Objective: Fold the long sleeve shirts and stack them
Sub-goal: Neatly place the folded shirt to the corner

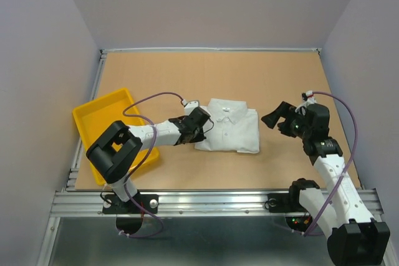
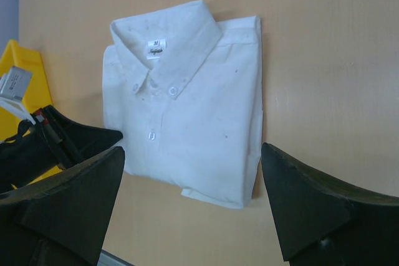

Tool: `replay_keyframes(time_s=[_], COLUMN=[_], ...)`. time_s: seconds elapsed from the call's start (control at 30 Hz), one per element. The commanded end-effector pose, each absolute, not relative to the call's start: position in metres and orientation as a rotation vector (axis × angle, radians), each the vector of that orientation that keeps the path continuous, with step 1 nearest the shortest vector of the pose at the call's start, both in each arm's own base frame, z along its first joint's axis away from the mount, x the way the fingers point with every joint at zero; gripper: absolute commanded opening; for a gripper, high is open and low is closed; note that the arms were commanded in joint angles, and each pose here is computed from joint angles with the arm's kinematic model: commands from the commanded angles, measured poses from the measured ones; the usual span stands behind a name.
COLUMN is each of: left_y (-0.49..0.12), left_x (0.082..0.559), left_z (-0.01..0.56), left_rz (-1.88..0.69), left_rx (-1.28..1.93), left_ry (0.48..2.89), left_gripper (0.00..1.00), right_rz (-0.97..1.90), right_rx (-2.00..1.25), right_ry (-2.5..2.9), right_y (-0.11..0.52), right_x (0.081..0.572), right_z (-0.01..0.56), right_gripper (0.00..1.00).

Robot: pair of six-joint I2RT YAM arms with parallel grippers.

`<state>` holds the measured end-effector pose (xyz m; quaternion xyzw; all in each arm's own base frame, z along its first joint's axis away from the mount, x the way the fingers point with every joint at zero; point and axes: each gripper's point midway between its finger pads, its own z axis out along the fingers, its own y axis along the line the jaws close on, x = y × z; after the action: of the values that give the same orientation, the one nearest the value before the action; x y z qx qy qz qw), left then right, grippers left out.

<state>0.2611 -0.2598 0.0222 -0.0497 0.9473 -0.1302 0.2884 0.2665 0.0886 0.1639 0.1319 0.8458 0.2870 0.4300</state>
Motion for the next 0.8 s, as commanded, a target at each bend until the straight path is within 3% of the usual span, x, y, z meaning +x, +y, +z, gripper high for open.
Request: replay_keyframes(time_s=[0.0, 0.37, 0.77], left_y=[-0.236, -0.175, -0.028], left_x=[0.282, 0.4, 0.521], left_z=[0.019, 0.04, 0.06], left_rz=[-0.131, 0.042, 0.262], left_rx=[-0.066, -0.097, -0.321], left_ry=[2.555, 2.546, 2.496], left_gripper=[0.14, 0.16, 0.2], right_rz=[0.717, 0.757, 0.706], right_rx=[0.294, 0.253, 0.197], right_ry=[2.06, 2.03, 2.086], right_y=[0.088, 0.094, 0.094], right_x=[0.267, 0.263, 0.267], right_z=[0.183, 0.201, 0.202], right_gripper=[0.95, 0.95, 0.95])
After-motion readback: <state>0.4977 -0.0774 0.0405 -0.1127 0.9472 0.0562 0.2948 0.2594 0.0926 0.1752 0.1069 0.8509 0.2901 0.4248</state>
